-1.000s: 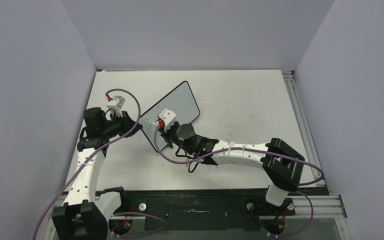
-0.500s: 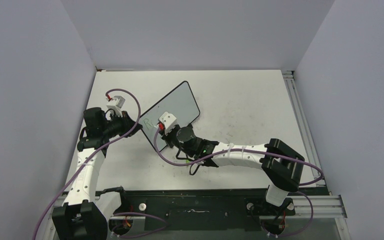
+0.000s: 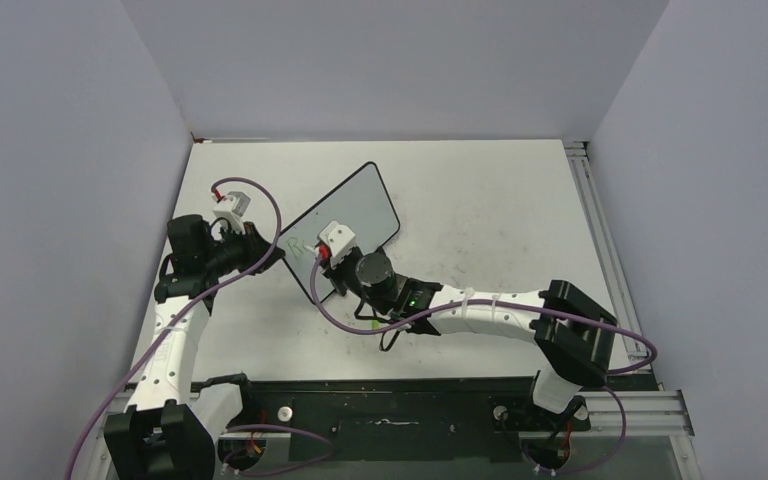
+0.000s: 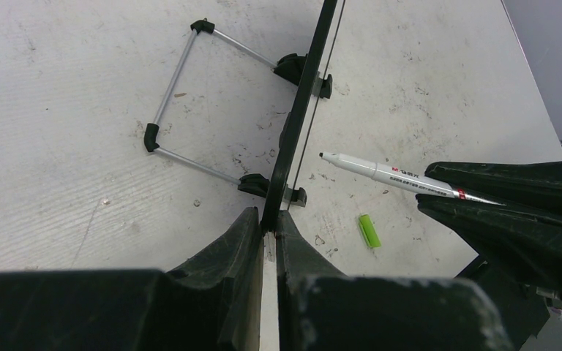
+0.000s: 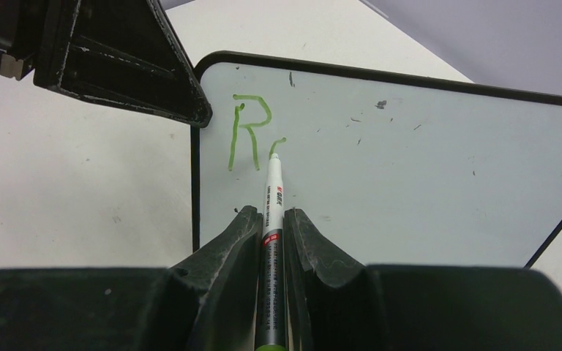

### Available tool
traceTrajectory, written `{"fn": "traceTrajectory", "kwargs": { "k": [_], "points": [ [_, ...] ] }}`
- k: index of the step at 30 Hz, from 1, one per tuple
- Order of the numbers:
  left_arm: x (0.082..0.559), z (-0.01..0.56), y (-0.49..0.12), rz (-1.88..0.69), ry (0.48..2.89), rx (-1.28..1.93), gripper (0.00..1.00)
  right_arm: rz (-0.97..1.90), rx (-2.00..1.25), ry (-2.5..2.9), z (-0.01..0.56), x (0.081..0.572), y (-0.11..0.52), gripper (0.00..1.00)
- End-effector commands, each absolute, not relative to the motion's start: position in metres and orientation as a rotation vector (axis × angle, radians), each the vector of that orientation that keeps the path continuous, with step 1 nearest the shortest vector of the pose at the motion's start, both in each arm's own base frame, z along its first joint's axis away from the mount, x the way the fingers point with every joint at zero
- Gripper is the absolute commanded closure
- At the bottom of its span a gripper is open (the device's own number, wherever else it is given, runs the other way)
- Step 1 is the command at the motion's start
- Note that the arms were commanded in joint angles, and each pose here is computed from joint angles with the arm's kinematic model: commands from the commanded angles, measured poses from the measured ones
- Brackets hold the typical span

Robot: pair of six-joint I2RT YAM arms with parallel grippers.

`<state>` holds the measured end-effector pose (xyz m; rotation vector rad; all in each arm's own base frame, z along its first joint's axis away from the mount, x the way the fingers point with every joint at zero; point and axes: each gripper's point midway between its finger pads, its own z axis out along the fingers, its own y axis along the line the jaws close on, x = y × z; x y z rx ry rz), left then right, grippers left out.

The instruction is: Write a sentence on the whiteboard

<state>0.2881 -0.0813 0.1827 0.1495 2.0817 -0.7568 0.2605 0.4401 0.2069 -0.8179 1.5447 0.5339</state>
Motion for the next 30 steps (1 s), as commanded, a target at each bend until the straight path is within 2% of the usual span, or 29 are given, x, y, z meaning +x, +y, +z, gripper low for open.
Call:
{"fn": "traceTrajectory", "kwargs": {
  "k": [1,30],
  "points": [
    [0.295,0.213,-0.081,-0.739,1.995,0.192,1.00,0.556,-0.742,1.444,0.255,0.268,0.446,0.95],
    [0.295,0.213,-0.082,-0.744,1.994,0.194,1.00,0.544,-0.743,1.435,0.249,0.283,0.457,0.95]
  ]
}}
